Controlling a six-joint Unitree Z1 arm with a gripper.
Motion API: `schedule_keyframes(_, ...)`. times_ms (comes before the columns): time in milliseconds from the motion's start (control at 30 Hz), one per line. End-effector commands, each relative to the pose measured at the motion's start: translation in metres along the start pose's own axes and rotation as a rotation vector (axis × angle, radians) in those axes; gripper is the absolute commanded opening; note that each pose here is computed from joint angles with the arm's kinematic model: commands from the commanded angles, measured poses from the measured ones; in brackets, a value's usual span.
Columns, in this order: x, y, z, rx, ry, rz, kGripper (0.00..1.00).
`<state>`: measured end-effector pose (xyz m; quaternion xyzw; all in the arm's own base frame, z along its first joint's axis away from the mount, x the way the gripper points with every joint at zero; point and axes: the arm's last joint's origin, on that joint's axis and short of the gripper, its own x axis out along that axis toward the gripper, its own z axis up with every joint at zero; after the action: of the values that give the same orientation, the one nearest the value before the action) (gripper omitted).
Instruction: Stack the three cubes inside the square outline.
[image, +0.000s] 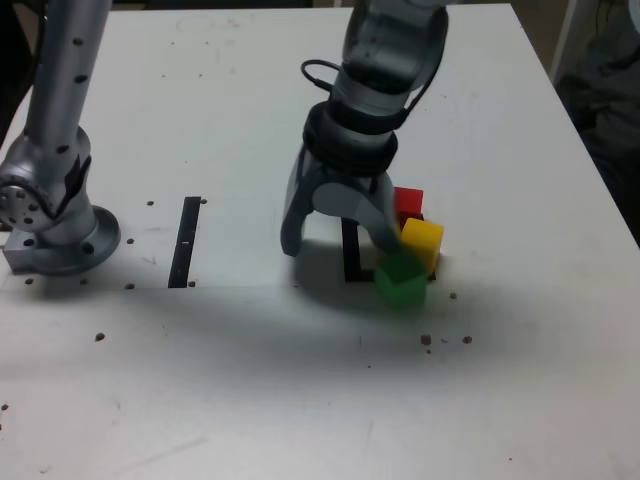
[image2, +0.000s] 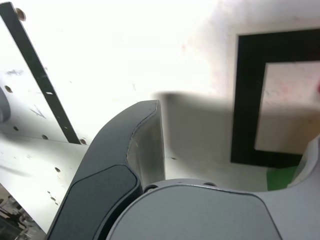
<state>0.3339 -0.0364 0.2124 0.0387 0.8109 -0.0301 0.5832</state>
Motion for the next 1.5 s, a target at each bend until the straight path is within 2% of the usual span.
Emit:
schedule_keyframes(0, -0.002, -0.005, 0.003, 0.013, 0.007, 0.001, 0.99)
schedule_keyframes(333, -0.017, -0.030, 0.017, 0.059, 0.016, 0.014, 0.99)
schedule_keyframes(567, -0.024, -0.032, 0.001, 0.036, 0.049, 0.025, 0.99)
schedule_keyframes(767, -0.023, -0.030, -0.010, 0.015, 0.067, 0.023, 0.99)
schedule_keyframes(1000, -0.013, -0.026, -0.008, 0.010, 0.082, 0.009, 0.99)
schedule_keyframes(1133, -0.006, -0.023, -0.002, 0.014, 0.067, 0.004, 1.00)
schedule_keyframes(1467, 0.001, -0.015, 0.015, 0.033, -0.004, -0.002, 1.00)
